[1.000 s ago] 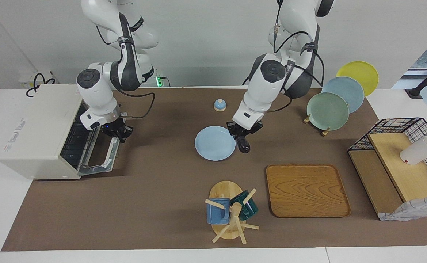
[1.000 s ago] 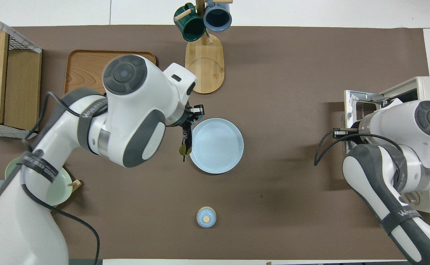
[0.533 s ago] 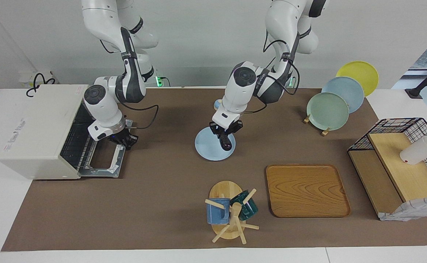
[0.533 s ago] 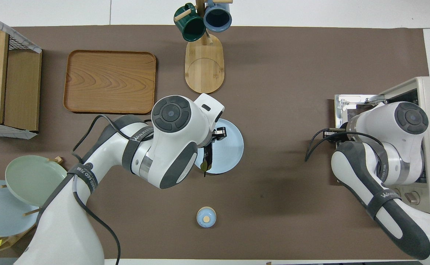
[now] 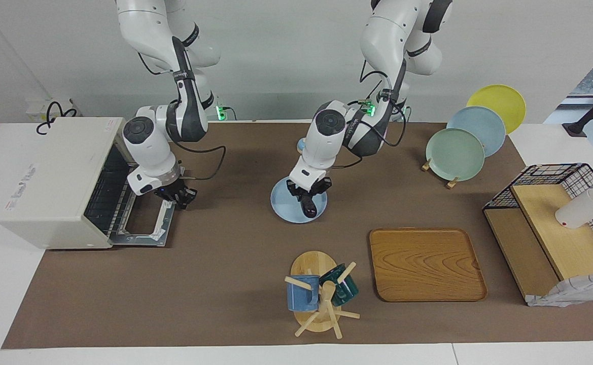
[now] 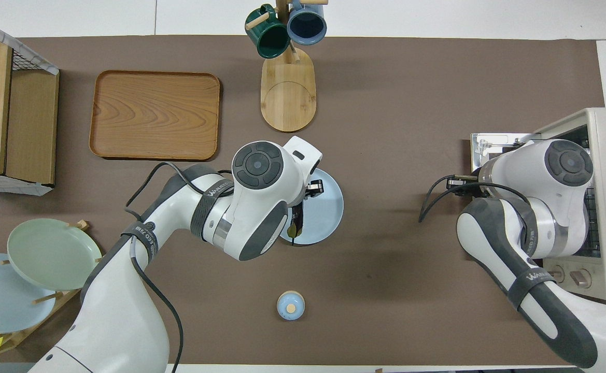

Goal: Put eggplant into oven
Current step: 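Lower the eggplant onto the blue plate with the left gripper and release, then withdraw the left gripper while the right gripper moves toward the plate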

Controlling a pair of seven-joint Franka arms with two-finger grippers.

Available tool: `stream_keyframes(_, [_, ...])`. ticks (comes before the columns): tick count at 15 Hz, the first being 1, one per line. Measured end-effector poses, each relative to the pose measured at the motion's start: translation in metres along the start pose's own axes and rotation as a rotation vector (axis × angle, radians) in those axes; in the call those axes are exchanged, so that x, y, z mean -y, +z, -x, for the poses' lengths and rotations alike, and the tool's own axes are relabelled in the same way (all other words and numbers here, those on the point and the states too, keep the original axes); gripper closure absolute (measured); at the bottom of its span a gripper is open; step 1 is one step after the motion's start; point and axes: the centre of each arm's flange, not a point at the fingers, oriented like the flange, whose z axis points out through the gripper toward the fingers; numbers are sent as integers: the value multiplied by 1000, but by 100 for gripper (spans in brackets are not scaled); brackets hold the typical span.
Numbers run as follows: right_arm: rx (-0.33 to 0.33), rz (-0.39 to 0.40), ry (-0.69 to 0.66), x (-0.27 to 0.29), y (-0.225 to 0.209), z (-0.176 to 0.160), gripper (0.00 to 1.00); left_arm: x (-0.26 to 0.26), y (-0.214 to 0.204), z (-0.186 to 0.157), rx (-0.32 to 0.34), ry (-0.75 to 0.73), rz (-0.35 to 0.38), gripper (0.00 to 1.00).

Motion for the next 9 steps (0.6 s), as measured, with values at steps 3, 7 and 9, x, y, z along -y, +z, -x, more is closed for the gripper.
stream_keyframes(3, [-3,-1,10,10,-5,-1,69,5,-8,-9,-19,-6,-1,21])
stream_keyframes(7, [43,11,-37,19,-2,7,41,63,-82,-56,-14,5,-17,0])
stream_keyframes(9, [32,6,-123,42,-8,13,26,111,-134,-81,-1,8,-27,0])
